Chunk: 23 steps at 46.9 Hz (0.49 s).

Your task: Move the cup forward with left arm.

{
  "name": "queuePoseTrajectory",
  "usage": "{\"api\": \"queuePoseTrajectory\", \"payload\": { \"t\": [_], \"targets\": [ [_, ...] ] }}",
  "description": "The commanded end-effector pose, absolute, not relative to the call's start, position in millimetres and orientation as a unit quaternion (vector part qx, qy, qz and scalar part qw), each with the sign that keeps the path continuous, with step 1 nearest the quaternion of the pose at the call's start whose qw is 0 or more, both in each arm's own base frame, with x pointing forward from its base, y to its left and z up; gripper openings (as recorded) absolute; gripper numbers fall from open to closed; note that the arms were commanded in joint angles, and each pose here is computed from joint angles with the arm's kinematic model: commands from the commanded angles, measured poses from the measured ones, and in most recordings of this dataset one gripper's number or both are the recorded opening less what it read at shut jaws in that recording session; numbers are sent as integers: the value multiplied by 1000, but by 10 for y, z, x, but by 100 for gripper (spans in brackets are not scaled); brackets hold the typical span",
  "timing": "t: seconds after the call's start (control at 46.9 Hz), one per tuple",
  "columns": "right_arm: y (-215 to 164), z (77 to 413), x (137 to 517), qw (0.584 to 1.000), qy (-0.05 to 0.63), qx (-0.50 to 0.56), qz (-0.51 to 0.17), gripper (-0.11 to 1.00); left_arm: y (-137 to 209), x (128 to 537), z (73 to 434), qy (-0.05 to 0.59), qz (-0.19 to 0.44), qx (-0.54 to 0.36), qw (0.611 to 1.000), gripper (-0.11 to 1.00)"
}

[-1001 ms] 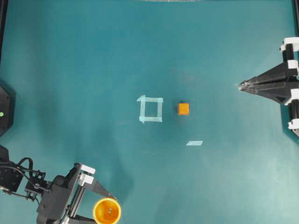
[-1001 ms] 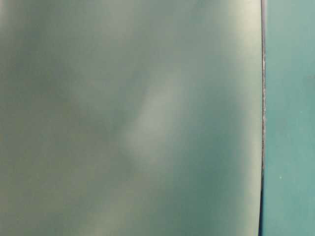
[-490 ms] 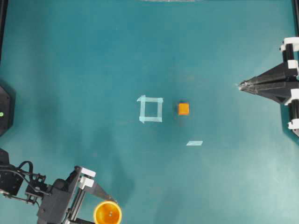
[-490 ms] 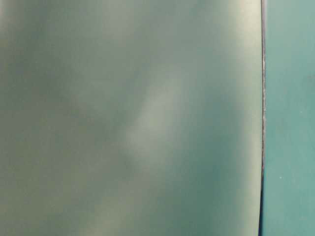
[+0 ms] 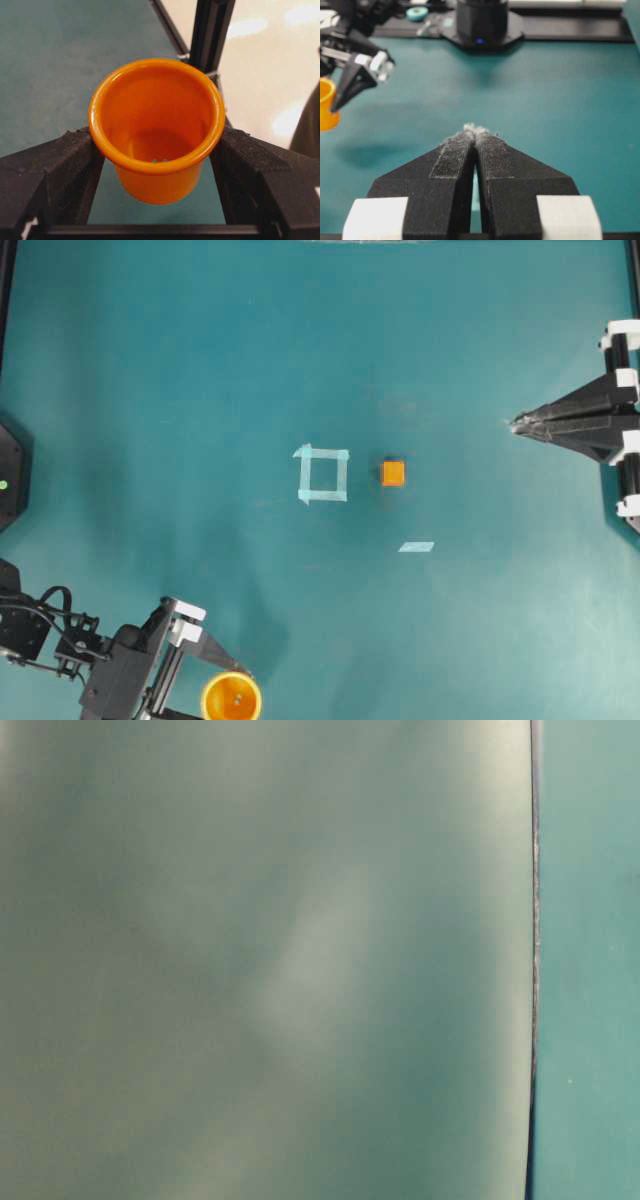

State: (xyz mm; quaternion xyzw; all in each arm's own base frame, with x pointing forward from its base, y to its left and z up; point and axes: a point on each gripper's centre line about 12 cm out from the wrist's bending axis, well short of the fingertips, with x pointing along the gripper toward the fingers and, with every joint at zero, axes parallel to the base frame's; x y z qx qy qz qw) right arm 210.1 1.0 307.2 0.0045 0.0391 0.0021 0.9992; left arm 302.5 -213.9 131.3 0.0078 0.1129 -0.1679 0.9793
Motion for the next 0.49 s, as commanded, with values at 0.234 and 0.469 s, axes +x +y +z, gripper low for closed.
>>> {"api": "queuePoseTrajectory", "payload": {
  "t": [0.234, 0.469],
  "targets": [
    [10, 3197, 2119, 1000, 24, 4, 2, 0, -2206, 3036, 1399, 99, -170, -2, 981, 65],
    [10, 3197, 2119, 1000, 24, 3, 2, 0, -2221, 3035, 1401, 98, -171, -2, 980, 65]
  ]
}}
